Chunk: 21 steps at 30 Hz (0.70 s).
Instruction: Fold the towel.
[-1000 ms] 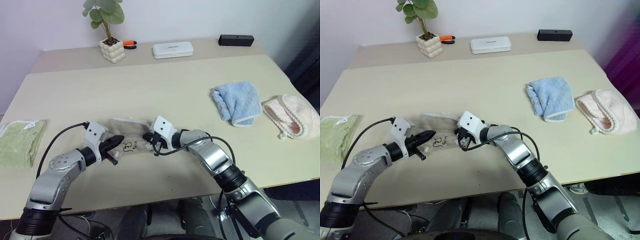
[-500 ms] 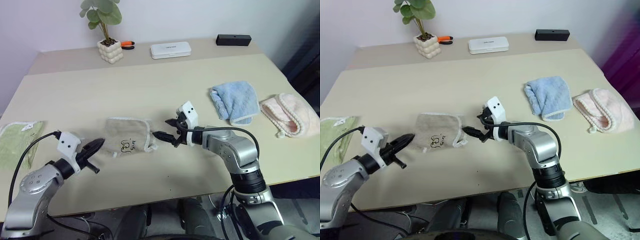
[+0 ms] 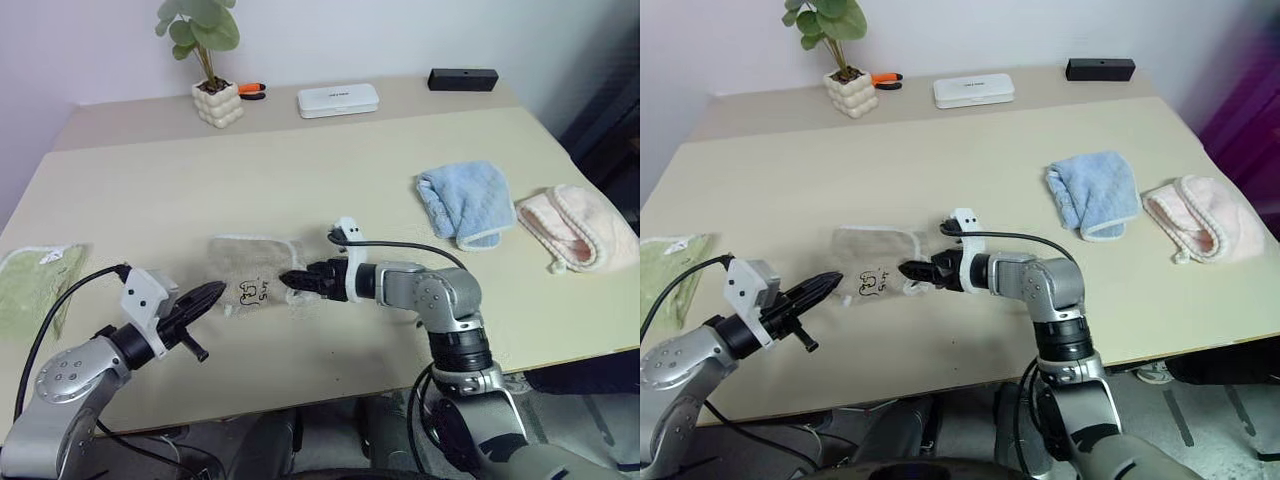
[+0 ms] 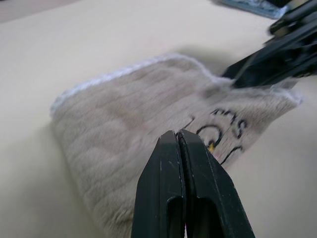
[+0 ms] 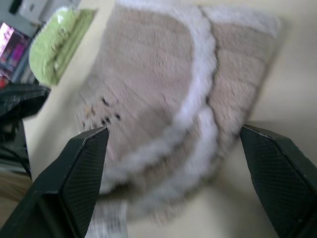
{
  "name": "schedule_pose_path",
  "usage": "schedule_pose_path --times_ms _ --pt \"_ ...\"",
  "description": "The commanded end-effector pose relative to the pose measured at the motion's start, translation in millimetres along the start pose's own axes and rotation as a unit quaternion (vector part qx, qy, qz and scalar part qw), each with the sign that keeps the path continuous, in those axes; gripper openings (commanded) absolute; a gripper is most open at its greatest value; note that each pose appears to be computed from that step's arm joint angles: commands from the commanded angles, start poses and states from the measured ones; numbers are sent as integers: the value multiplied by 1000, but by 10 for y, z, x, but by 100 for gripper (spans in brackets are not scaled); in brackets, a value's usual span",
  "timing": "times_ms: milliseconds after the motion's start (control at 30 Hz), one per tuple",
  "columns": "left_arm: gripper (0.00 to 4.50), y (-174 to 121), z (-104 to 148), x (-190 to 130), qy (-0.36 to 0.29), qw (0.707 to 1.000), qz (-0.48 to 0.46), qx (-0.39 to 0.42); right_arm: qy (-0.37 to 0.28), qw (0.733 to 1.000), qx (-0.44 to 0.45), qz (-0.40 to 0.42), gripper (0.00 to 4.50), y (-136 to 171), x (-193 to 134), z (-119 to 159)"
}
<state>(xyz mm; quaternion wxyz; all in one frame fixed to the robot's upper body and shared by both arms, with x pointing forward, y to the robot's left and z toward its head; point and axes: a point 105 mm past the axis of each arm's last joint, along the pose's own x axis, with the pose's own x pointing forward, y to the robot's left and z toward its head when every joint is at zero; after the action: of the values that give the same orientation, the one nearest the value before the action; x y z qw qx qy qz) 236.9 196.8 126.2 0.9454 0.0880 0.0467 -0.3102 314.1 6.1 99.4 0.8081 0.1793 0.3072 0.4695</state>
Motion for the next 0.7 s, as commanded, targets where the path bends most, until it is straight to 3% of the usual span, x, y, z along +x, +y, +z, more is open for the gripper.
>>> schedule_pose_path --times_ms 33,233,333,400,467,700 --pt "0 -44 54 9 -7 1000 -1 8 -13 1000 4 25 306 139 135 80" --pt "0 -50 51 10 -6 1000 4 8 -55 998 5 36 1 197 70 242" --pt "0 -52 53 14 -7 1000 5 8 -99 994 -19 36 1 213 -52 408" --pt "0 -22 76 34 -15 1000 13 5 -210 976 -58 -28 1 66 -430 918" --pt "0 -9 89 75 -22 1000 15 1 -311 941 -78 -110 1 -127 -912 1373" --pt "0 -53 124 327 -38 999 -20 5 -440 862 0 -250 1 -723 -1844 1840"
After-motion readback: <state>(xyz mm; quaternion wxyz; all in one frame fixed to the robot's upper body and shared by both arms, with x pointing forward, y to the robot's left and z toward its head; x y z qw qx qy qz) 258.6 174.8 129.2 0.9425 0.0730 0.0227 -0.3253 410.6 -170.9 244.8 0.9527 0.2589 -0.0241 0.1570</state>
